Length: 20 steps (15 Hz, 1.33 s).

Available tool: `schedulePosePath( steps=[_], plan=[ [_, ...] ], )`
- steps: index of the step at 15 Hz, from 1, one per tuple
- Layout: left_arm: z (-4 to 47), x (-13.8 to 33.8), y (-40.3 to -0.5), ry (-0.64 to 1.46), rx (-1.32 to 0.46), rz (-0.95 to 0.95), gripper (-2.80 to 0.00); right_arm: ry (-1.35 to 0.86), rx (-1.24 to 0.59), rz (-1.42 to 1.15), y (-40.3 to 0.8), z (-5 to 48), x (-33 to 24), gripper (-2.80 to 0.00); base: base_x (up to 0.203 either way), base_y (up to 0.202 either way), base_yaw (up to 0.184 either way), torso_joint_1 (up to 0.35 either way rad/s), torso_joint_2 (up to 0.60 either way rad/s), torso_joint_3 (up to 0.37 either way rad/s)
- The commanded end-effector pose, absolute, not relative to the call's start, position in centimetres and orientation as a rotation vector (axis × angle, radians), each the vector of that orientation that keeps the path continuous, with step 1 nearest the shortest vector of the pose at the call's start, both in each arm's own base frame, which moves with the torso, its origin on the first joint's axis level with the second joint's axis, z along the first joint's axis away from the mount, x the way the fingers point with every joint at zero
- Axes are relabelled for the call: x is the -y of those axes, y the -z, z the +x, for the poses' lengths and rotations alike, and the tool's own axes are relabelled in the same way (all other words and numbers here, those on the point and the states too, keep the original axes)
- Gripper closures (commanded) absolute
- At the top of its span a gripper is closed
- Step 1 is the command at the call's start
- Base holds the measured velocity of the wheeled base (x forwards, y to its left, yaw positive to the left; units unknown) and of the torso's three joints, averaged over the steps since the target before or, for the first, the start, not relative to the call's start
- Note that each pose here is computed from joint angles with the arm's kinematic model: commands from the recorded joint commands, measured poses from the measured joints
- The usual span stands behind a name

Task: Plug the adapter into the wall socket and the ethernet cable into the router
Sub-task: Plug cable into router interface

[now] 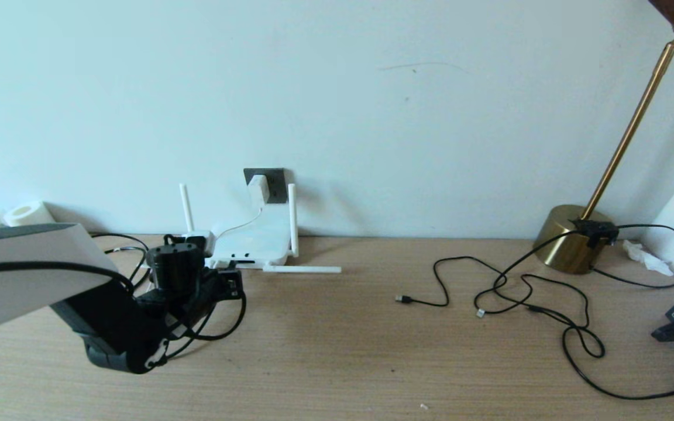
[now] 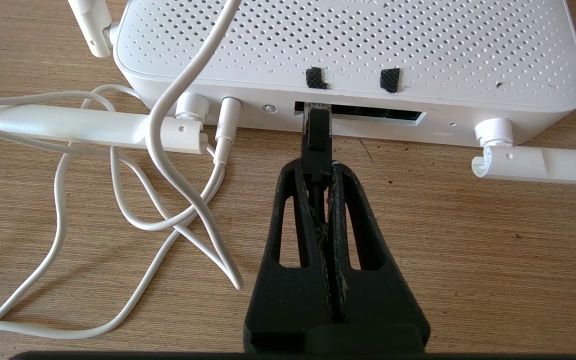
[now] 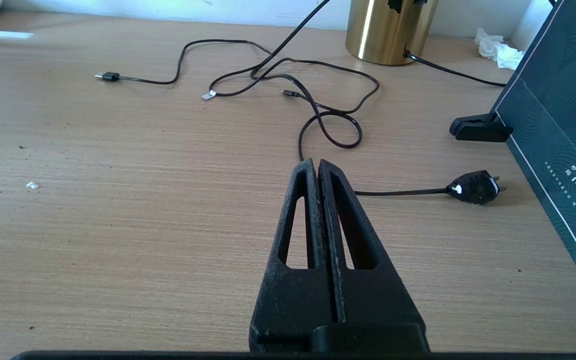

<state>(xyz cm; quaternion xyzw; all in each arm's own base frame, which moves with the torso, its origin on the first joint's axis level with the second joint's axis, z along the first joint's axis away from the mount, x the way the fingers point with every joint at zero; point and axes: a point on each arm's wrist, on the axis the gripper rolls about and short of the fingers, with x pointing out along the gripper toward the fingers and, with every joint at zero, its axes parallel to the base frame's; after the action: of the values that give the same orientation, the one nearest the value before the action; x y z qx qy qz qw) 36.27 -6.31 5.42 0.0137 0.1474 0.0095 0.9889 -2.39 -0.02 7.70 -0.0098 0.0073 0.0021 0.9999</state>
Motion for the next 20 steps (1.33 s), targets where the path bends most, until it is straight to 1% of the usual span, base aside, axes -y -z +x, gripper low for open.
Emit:
schedulePosePath(
  steps=[1, 20],
  plan=[
    [36.22, 6.29, -5.47, -0.021, -0.292, 0.026, 0.0, -0.005, -0.015, -0.02, -7.72, -2.39, 0.02, 0.0, 0.0, 0.0, 0.0, 0.0, 0.0, 0.0],
    [36.1, 6.26, -5.29, -0.022, -0.299, 0.028, 0.0, -0.005, -0.016, -0.02, -7.72, -2.39, 0.02, 0.0, 0.0, 0.0, 0.0, 0.0, 0.0, 0.0]
  ],
)
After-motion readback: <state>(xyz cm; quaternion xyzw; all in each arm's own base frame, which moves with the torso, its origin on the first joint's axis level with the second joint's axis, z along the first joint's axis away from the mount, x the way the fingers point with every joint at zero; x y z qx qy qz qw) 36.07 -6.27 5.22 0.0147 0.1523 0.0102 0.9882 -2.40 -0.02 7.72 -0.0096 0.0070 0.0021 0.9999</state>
